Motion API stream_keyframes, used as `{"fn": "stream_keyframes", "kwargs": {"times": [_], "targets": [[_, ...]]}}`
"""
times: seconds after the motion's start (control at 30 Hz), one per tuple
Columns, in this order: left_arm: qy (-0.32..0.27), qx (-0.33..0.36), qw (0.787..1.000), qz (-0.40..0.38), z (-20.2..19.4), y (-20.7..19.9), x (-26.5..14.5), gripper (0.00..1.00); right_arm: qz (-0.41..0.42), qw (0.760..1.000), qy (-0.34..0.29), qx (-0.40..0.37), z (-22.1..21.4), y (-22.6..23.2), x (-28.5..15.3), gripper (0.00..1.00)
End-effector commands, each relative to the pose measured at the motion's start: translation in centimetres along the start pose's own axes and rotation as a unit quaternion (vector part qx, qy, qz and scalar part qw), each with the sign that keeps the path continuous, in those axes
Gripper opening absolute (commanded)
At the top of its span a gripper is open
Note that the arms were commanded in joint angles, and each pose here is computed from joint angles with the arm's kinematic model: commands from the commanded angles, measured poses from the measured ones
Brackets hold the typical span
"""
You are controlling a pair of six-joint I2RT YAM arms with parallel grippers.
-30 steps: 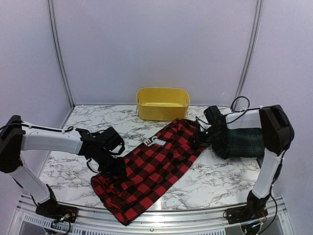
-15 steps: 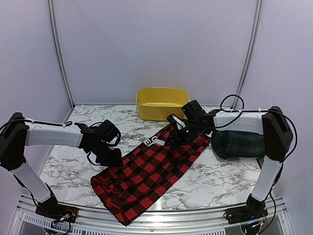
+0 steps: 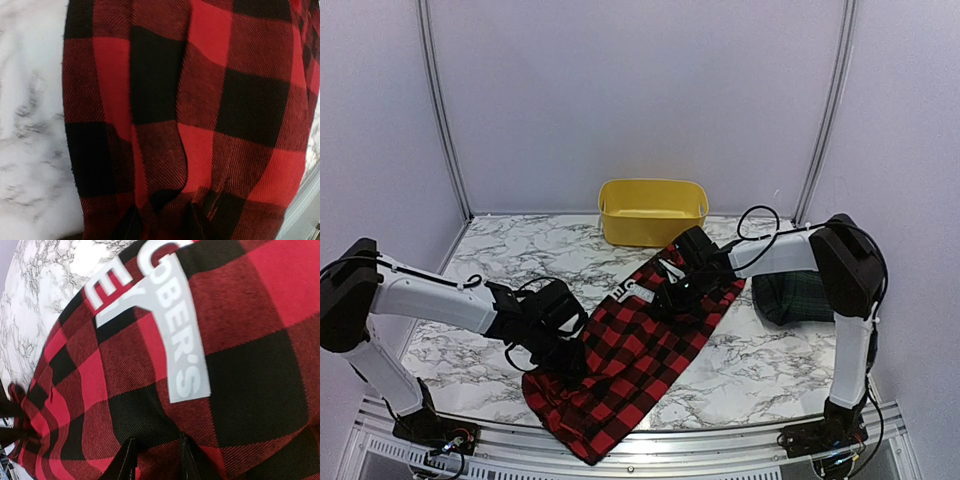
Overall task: Fold and stack the mixed laundry pile
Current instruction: Rotate the rectangle-folded shirt at the center of the board.
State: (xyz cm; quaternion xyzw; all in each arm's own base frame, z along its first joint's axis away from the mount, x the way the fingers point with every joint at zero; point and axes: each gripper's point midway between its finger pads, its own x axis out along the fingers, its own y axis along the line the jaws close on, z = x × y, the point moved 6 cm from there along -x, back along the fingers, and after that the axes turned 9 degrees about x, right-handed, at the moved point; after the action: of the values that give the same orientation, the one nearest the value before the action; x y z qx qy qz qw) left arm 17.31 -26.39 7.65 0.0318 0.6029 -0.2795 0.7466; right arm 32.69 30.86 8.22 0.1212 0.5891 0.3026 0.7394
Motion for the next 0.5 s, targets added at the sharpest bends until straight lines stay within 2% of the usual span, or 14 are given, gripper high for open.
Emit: {"fn": "stream_keyframes", "kwargs": {"times": [0.0, 0.13, 0.27, 0.37, 0.47], "targets": [[0.086, 0.017, 0.995, -0.041, -3.7, -3.4, 1.4, 0.32, -0.059, 0.998, -0.001, -0.019, 0.5, -2.5, -0.4, 0.31], [0.067, 0.068, 0.991, -0.091, -3.2, -7.3, -0.5, 0.33, -0.035, 0.998, -0.001, -0.056, 1.3, -2.0, -0.4, 0.31], [0.032, 0.083, 0.988, -0.130, -2.8, -8.2, -3.6, 0.33, 0.025, 0.991, 0.018, -0.133, 1.2, 2.7, 0.4, 0.32], [0.000, 0.100, 0.987, -0.129, -2.4, -7.8, -5.5, 0.34, 0.053, 0.985, 0.028, -0.160, 0.4, 5.7, -0.4, 0.35], [-0.033, 0.069, 0.992, -0.098, -1.3, -5.5, -6.2, 0.35, 0.049, 0.988, 0.013, -0.144, -0.1, 6.4, -3.1, 0.36]]}}
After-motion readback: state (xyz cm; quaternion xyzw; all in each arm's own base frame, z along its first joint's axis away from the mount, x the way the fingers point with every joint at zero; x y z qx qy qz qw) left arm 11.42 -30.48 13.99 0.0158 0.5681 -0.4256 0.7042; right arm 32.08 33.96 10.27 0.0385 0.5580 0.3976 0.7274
